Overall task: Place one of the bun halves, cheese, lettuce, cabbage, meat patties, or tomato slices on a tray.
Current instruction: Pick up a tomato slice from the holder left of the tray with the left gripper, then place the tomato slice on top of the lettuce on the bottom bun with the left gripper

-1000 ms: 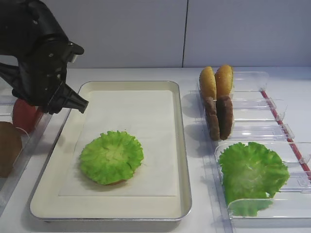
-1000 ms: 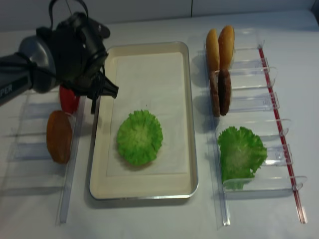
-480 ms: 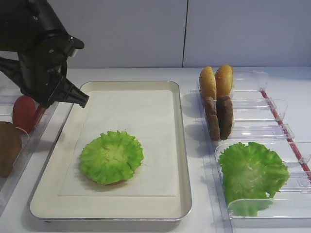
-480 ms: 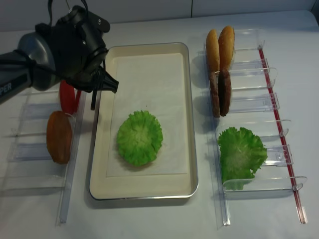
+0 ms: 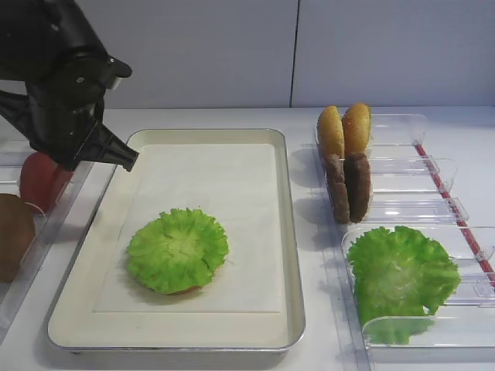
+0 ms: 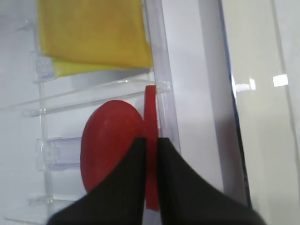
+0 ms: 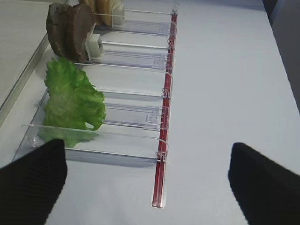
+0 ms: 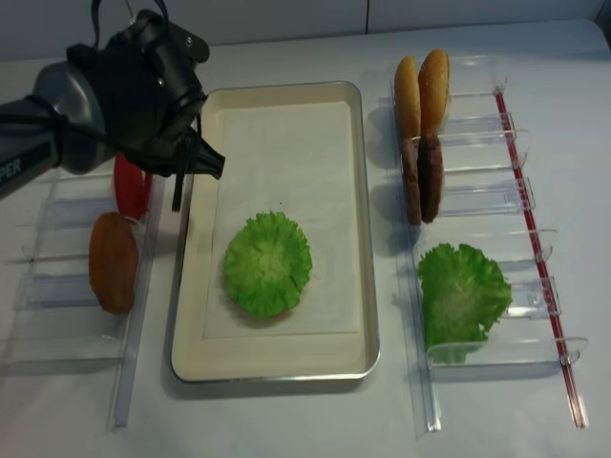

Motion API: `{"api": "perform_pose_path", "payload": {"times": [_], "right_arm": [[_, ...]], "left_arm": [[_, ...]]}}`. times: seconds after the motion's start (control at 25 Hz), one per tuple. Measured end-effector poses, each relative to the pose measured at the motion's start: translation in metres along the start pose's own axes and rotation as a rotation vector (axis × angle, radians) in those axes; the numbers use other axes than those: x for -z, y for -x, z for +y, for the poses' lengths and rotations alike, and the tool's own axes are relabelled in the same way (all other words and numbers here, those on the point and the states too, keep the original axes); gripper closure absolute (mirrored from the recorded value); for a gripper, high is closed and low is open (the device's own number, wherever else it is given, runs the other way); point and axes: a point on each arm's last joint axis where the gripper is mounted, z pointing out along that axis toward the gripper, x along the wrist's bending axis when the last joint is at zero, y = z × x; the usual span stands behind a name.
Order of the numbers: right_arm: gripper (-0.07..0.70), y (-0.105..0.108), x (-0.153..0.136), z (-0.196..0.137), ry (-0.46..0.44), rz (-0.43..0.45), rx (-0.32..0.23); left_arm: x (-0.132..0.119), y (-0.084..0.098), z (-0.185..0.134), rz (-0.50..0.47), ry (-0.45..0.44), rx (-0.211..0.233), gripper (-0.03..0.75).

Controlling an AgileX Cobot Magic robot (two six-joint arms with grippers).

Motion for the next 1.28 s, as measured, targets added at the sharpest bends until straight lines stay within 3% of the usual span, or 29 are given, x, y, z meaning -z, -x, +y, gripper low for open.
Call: {"api": "perform_pose_path", "payload": {"times": [0.12, 0.4, 0.6, 0.76, 0.96, 1.16, 1.28], "right_arm": [[-0.061, 0.0, 0.0, 0.0, 0.0, 0.0, 0.0], [-0.061, 0.0, 0.0, 0.0, 0.0, 0.0, 0.0], [-0.061, 0.0, 0.0, 0.0, 0.0, 0.0, -0.002], [-0.061, 0.0, 0.0, 0.0, 0.0, 0.0, -0.002], [-0.061, 0.0, 0.0, 0.0, 0.0, 0.0, -0.002], [-0.061, 0.0, 0.0, 0.0, 0.0, 0.0, -0.002], [-0.061, 0.0, 0.0, 0.0, 0.0, 0.0, -0.002]], "left_arm": [[0.013, -0.01, -0.001, 0.002, 0.015, 0.027, 0.672], [0.08, -0.042, -0.011, -0.106, 0.137, 0.161, 0.672], [0.129, -0.06, -0.028, -0.25, 0.223, 0.241, 0.673], [0.145, -0.065, -0.049, -0.388, 0.246, 0.306, 0.673], [0.133, -0.045, -0.082, -0.574, 0.199, 0.282, 0.673], [0.133, -0.027, -0.089, -0.743, 0.203, 0.25, 0.673], [0.131, -0.024, -0.089, -0.814, 0.193, 0.279, 0.673]]}}
